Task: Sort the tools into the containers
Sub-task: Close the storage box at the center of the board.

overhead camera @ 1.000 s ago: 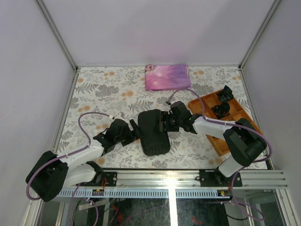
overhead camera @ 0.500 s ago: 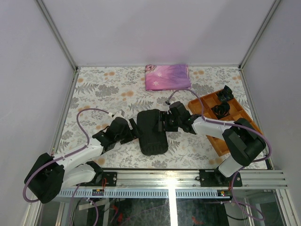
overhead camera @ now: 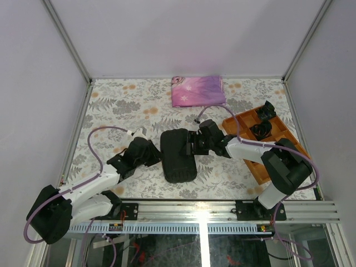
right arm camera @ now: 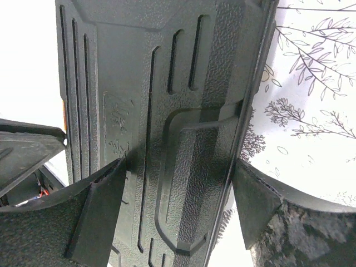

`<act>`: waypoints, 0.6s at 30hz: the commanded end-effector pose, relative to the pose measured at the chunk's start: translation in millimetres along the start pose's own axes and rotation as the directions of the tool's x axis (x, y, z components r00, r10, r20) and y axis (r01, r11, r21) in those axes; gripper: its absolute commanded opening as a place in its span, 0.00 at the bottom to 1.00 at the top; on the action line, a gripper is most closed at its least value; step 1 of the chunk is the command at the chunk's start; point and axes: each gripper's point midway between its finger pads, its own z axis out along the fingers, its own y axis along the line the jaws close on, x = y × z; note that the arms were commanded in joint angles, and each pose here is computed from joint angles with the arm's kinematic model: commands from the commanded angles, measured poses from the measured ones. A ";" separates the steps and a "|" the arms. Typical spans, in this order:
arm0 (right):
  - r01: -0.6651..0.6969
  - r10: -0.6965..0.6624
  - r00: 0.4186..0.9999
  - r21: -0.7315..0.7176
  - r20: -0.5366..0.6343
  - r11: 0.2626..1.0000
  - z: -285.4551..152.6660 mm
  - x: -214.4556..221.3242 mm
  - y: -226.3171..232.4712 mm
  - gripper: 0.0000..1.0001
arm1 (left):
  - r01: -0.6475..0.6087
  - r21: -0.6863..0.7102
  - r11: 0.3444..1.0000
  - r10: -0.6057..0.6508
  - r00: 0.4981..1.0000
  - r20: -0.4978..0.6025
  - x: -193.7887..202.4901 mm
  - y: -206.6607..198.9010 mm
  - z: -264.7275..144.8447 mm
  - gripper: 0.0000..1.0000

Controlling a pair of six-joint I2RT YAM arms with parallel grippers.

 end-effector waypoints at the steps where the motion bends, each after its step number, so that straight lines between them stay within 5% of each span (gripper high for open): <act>1: 0.031 -0.010 0.991 0.152 -0.135 0.988 9.6 44.0 -43.4 0.72 | -0.015 -0.016 1.000 0.015 1.000 -0.015 5.9 7.5 2.3 0.13; 11: 0.036 -0.014 0.991 0.158 -0.136 0.987 10.0 44.2 -44.9 0.71 | -0.025 -0.009 1.000 0.025 1.000 0.000 2.1 4.4 0.2 0.12; 18: 0.052 -0.028 0.991 0.187 -0.132 0.981 8.3 41.2 -49.3 0.71 | -0.006 -0.104 0.995 0.015 0.996 0.089 -16.5 27.3 -14.6 0.30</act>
